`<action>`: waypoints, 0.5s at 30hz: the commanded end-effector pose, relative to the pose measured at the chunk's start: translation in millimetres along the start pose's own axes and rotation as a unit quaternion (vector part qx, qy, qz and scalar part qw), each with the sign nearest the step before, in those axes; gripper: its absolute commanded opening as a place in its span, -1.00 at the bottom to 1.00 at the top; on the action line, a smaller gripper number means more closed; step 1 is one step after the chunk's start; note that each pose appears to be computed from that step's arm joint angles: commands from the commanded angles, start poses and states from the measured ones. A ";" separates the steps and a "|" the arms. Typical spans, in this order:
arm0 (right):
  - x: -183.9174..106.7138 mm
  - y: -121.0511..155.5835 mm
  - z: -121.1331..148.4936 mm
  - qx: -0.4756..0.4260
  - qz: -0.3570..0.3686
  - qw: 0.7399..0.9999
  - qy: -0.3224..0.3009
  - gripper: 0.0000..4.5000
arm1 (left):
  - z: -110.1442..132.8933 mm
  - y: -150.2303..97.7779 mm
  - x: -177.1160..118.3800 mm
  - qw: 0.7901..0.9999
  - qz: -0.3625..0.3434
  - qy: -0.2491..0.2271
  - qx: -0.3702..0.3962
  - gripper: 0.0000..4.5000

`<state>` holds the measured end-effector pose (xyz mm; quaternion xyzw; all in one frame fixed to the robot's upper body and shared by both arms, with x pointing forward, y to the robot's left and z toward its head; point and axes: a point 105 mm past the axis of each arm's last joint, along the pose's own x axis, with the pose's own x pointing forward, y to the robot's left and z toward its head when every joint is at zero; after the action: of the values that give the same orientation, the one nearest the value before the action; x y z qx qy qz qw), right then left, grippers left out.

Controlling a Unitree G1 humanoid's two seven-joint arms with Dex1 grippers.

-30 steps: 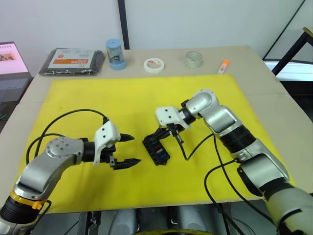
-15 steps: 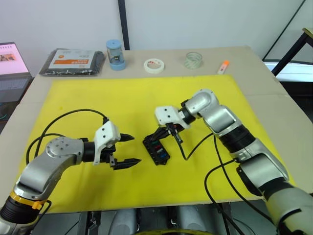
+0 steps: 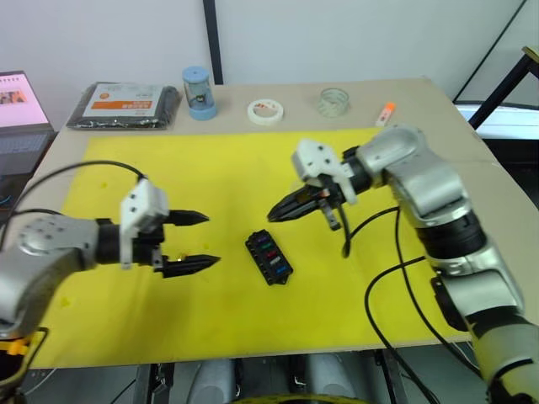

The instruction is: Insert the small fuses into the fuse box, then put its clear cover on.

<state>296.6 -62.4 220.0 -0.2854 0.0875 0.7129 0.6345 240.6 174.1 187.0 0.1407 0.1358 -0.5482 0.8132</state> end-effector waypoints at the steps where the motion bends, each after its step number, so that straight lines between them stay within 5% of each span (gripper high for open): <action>1: -32.3 -2.4 -15.3 -0.005 -0.062 0.998 0.034 -0.70 | -5.6 7.9 -32.8 0.999 0.024 0.035 -0.002 1.00; 12: -141.1 17.0 -98.8 0.117 -0.190 0.961 0.162 0.99 | -86.6 30.6 -130.6 0.975 0.115 0.169 -0.086 1.00; 15: -163.3 26.8 -121.8 0.150 -0.214 0.946 0.192 0.99 | -96.0 34.5 -143.9 0.971 0.129 0.178 -0.093 1.00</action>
<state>311.7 -253.1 185.4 -0.3112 0.2632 0.4938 0.7681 213.0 338.3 145.0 0.1522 0.3163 -0.3951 0.8489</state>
